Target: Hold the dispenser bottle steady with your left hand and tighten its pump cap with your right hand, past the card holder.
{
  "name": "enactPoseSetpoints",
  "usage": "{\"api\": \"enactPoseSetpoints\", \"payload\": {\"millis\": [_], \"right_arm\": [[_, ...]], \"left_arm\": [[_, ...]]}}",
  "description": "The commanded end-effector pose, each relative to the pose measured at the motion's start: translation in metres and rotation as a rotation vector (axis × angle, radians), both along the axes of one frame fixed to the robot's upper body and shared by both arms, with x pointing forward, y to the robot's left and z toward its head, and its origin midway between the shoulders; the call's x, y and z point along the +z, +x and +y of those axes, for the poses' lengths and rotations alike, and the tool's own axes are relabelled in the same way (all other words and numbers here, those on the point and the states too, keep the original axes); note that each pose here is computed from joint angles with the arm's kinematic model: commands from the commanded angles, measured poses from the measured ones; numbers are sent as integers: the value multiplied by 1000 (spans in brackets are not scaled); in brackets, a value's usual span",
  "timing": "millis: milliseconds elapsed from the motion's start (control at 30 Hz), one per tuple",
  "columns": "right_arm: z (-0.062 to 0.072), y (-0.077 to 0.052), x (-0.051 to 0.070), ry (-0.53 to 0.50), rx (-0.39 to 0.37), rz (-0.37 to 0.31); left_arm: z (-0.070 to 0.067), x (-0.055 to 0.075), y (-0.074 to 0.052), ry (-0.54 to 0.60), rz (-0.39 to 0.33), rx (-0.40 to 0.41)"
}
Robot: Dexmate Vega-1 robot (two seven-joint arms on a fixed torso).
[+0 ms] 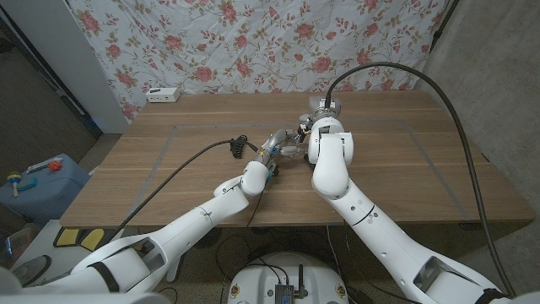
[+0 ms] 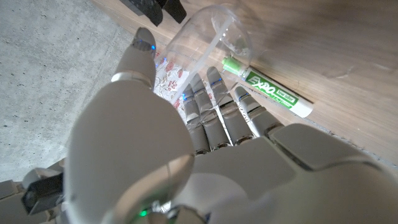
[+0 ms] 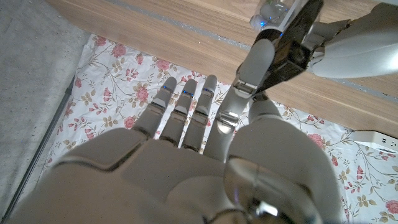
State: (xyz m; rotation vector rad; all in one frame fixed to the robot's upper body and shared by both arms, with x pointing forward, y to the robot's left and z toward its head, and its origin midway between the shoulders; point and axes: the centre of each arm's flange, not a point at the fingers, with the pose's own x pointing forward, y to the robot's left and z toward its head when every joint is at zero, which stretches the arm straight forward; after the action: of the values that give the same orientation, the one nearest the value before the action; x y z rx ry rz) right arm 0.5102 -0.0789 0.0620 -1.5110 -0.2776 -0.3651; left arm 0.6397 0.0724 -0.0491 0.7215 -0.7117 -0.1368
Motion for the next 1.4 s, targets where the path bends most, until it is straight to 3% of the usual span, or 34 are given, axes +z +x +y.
{"api": "enactPoseSetpoints", "payload": {"millis": [33, 633, 1000, 1400], "right_arm": [[-5, -1, 0, 16, 16, -16], [-10, -3, 4, -78, 1, 37], [-15, -16, 13, -109, 12, 37], [-30, -31, 23, -106, 118, 34]], "left_arm": [[-1, 0, 1, -3, 4, 2], [0, 1, 2, -4, 1, 3], [0, 2, 1, -4, -5, 2], [3, 2, -1, -6, -9, 3]]}}
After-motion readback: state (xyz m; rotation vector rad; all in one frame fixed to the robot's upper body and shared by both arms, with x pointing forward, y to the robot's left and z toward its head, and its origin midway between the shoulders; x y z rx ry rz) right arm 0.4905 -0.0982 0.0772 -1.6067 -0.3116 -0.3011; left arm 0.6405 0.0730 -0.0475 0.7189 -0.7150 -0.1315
